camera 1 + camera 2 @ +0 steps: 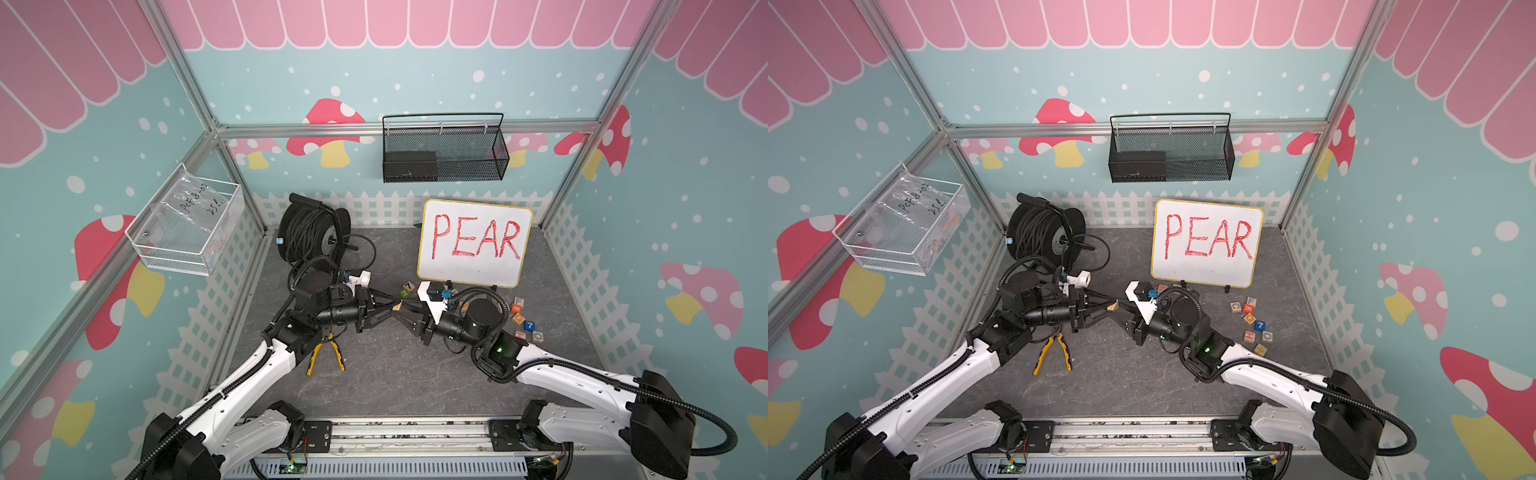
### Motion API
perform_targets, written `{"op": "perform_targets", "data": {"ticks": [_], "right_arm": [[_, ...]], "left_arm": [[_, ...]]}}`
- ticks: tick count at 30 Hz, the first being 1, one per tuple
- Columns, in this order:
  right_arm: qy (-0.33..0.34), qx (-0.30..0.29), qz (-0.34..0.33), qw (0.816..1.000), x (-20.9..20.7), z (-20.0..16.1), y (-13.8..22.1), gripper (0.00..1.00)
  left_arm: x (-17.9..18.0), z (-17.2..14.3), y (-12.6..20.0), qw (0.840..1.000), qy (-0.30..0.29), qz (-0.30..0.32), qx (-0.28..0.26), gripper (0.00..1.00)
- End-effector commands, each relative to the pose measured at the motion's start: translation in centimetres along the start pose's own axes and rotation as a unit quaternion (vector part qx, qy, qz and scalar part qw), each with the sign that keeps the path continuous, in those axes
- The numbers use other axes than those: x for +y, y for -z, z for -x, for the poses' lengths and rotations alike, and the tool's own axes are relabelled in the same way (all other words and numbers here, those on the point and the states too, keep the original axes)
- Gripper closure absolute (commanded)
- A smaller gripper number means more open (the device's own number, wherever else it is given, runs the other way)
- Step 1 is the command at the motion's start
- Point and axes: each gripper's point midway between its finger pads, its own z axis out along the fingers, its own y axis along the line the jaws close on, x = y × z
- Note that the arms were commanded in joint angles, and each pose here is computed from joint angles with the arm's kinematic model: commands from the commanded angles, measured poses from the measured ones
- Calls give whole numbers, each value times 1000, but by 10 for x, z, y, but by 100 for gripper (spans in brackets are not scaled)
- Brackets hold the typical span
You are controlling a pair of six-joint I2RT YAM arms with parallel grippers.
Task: Spell the uppercase word “pear” with letter blocks
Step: Pick up the letter block from the center of the board.
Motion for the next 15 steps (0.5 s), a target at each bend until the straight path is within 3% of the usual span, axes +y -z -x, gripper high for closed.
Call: {"op": "perform_targets", "data": {"ticks": [1,6,11,15], "right_arm": [[16,-18,-16,1000,-5,14,-3,70],[19,-15,-21,999,-7,15,-4,73],[52,28,-35,998,-13,6,-8,73],[108,93,-77,987,-32,-10,-11,76]], "left_arm": [[-6,-5,4,1000,0,-12,5,65],[-5,-6,5,1000,-1,-10,4,58],[-1,-2,14,1000,-26,6,-17,32],[20,9,41,994,-50,74,-68,23]]}}
